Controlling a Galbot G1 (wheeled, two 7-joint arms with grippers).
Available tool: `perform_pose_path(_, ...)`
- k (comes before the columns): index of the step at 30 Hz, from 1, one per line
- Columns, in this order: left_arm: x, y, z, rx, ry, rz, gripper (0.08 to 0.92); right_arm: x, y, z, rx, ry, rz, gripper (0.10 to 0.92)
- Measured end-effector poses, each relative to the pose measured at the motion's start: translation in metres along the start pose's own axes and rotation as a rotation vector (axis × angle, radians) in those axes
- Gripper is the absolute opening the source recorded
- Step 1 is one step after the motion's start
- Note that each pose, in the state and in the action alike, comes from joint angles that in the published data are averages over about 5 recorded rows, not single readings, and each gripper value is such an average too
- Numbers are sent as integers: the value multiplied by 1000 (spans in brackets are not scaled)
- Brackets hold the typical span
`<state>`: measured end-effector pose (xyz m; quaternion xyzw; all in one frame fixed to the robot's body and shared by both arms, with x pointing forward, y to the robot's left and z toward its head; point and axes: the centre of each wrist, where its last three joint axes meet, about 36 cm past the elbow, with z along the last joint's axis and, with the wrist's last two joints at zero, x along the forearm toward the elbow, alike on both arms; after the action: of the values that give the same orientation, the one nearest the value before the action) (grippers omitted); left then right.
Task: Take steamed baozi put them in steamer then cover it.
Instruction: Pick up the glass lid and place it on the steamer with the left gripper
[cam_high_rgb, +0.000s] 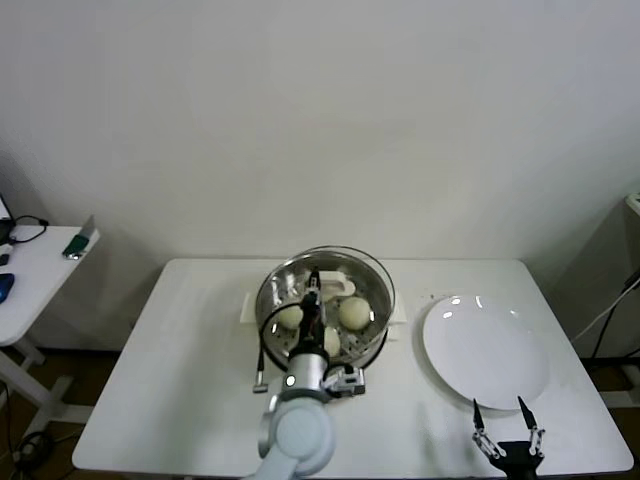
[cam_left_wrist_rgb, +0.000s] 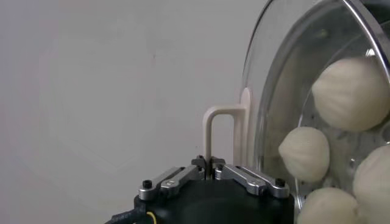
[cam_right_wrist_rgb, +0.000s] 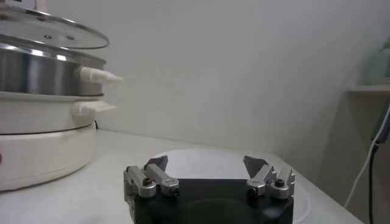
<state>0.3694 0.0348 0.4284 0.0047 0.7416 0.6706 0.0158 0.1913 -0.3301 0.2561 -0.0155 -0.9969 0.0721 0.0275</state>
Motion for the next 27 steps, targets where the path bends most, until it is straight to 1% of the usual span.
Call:
perform_pose_path(6,-1,-9,-4,-24,-2,8,139,0,0,0,-2,-7,3,823)
perform_pose_path(17,-4,-15,2,-57,15,10,139,1,0,0,-2,-13,4,823)
perform_pose_path(27,-3,-17,1,-67,0,22,139,0,-1,0,2,-17,3,823)
